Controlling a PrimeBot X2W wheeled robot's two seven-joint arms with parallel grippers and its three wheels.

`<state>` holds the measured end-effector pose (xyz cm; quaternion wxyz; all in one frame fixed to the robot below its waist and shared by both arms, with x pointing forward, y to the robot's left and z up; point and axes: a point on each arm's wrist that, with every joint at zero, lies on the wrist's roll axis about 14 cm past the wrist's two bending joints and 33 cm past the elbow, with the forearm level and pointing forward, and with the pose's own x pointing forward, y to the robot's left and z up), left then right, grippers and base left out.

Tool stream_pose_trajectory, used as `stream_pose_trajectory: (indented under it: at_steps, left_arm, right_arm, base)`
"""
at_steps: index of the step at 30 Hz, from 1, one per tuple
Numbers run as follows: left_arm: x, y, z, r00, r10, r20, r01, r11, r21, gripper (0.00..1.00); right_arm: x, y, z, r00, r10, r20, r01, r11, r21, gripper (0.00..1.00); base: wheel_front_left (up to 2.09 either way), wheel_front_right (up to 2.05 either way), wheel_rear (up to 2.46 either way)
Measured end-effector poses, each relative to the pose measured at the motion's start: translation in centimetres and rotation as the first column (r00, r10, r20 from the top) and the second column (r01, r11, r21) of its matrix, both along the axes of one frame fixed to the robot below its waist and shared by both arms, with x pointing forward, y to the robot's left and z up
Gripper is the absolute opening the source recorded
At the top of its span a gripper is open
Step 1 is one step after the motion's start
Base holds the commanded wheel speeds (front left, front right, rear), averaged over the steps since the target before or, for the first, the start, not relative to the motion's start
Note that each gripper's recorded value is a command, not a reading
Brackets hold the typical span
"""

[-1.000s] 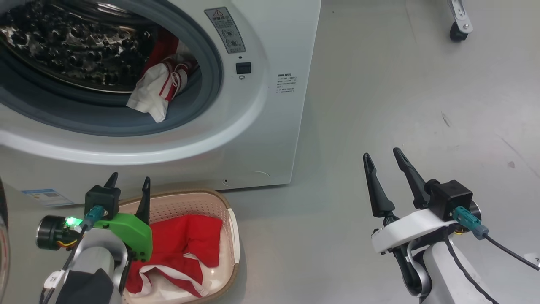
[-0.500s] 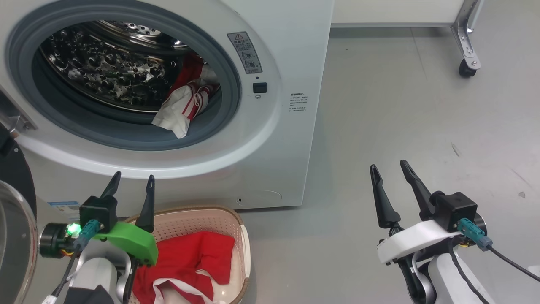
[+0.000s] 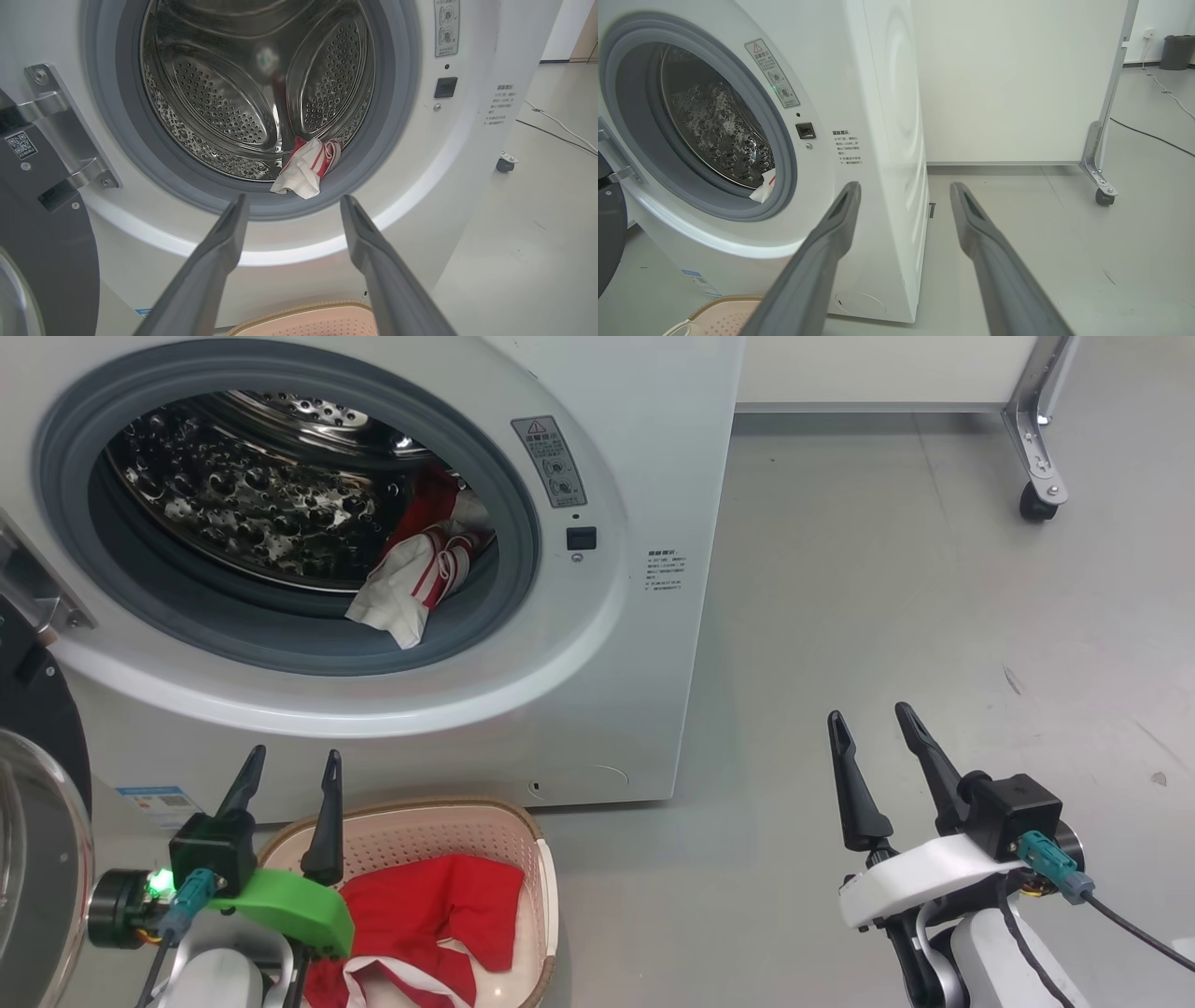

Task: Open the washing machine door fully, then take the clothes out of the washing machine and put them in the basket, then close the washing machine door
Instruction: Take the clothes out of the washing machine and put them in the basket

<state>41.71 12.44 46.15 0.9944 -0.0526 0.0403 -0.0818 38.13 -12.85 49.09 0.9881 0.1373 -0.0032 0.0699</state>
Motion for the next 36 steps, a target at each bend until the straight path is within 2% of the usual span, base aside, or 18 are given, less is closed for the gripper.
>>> stream_pose_trajectory:
  at_steps: [36]
  left_arm:
    - [-1.2, 0.1, 0.9, 0.999, 0.016, 0.036, -0.016, 1.0, -0.007, 1.0]
  right_arm:
    - [-0.6, 0.0, -0.2, 1.0, 0.004, -0.004, -0.004, 1.0, 0.005, 1.0]
  base:
    - [0.0, 0.0, 0.0]
